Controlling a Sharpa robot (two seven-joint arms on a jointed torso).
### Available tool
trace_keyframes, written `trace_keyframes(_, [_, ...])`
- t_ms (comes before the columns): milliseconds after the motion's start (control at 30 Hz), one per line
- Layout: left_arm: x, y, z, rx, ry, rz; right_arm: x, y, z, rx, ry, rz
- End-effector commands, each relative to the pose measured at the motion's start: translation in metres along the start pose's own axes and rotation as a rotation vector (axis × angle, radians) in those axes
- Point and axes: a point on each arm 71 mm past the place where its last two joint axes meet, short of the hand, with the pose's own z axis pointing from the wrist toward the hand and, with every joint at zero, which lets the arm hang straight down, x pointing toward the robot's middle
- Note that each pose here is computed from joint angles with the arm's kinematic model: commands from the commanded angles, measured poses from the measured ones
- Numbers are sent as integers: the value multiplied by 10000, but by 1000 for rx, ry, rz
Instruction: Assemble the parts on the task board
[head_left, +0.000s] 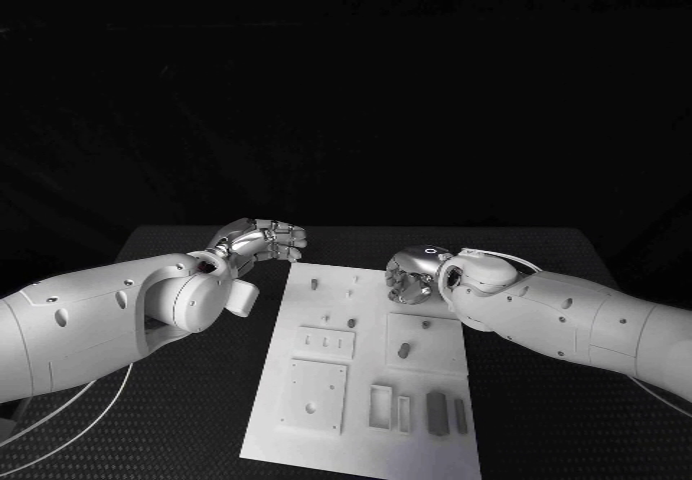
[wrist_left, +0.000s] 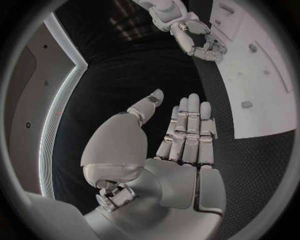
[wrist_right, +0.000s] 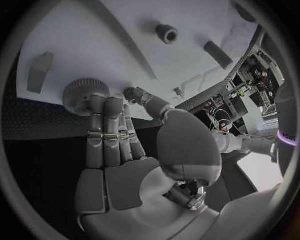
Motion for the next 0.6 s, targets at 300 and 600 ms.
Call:
trace_keyframes(300, [29, -20, 23, 11, 20, 1, 162, 54, -3, -8, 77, -39])
trace_keyframes(600, [13, -18, 21, 9, 16, 1, 189, 106, 2, -19, 84, -78])
